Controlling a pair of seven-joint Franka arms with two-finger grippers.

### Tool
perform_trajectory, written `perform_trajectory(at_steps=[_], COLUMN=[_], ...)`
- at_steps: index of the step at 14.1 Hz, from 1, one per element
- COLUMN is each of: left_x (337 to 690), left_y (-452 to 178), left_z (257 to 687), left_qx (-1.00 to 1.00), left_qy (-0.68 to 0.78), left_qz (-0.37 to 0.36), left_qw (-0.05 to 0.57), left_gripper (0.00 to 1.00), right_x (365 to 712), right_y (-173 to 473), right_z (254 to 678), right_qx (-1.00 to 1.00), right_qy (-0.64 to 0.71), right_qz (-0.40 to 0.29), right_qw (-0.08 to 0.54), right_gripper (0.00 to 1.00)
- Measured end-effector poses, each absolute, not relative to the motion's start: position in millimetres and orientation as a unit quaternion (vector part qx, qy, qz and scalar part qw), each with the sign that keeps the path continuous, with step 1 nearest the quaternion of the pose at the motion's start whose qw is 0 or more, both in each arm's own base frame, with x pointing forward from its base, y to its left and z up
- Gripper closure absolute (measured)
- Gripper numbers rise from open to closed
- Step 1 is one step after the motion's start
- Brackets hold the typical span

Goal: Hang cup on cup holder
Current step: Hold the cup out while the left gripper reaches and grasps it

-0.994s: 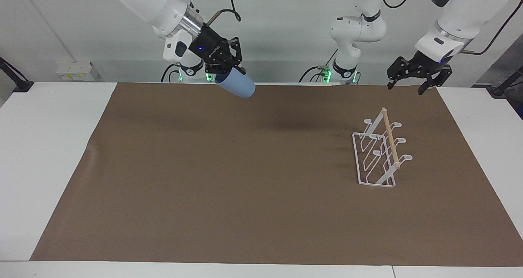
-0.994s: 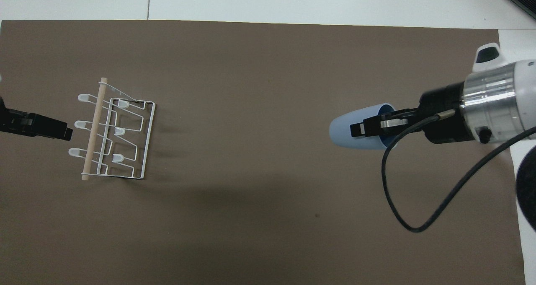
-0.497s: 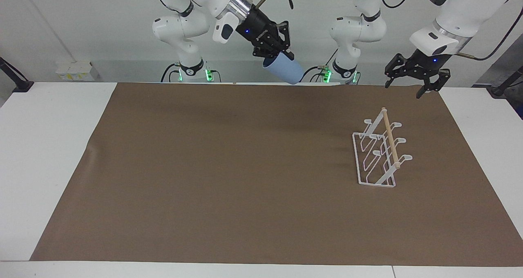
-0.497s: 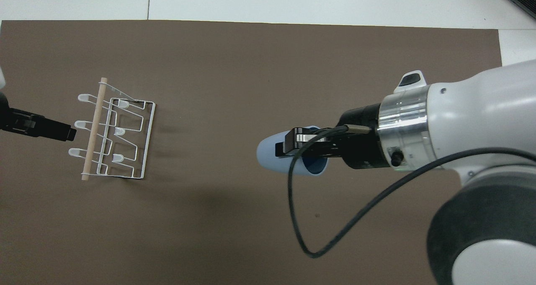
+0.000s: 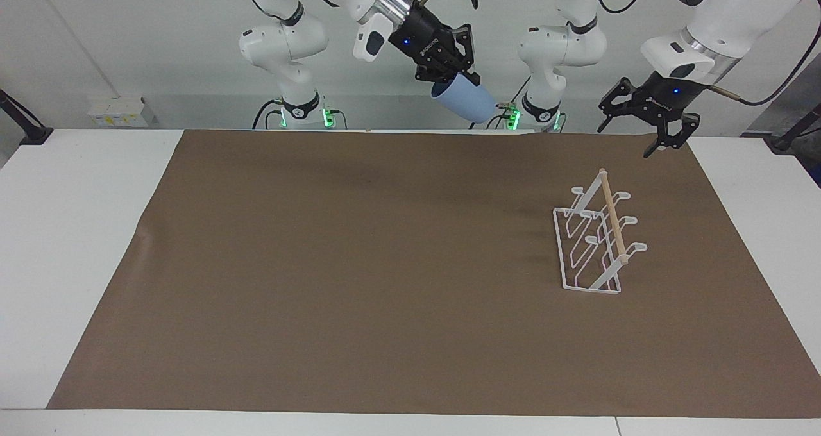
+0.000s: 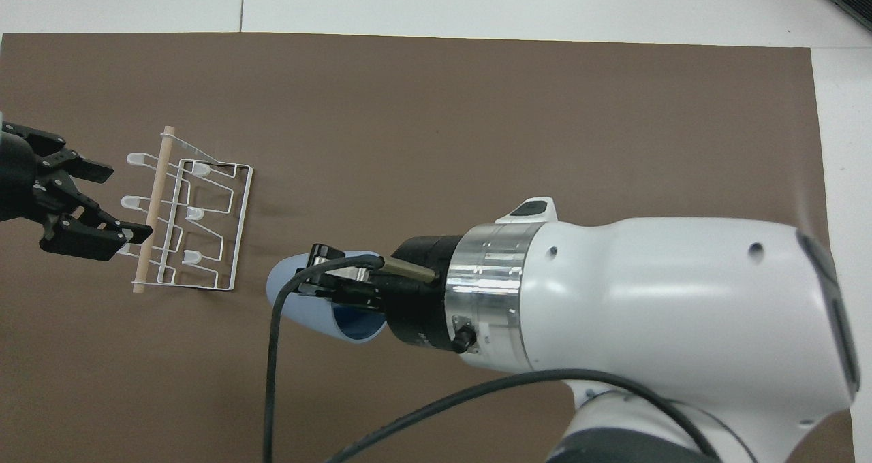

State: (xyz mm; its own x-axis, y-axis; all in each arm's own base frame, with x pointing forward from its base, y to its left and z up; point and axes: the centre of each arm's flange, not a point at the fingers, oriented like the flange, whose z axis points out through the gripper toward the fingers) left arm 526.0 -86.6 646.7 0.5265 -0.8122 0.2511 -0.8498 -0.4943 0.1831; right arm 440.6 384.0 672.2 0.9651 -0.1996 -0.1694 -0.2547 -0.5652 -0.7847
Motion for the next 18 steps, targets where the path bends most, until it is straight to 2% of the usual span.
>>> perform_trajectory(at_steps=[3,6,11,18], left_x=[519,510,482,462], left_y=[-109,-117,-127,-225], left_z=[644,642,642,646], left_qx=[0.795,0.725,0.665,0.645], left_qy=[-0.584,-0.668,-0.723,-0.745], left_qz=[0.07,0.061,0.022,0.051], left_qw=[0.149,0.157,0.186,0.162], left_gripper=[0.0,0.0,0.0,0.0], right_x=[429,432,436,440], right_y=[401,399,397,393], right_z=[664,658,656,656], right_qx=[-0.883,-0.883,-0.88,-0.879], right_qy=[0.13,0.136,0.143,0.148], right_qz=[0.031,0.03,0.022,0.019], right_qw=[0.45,0.449,0.452,0.452], right_gripper=[0.95,0.95,0.95,0.95])
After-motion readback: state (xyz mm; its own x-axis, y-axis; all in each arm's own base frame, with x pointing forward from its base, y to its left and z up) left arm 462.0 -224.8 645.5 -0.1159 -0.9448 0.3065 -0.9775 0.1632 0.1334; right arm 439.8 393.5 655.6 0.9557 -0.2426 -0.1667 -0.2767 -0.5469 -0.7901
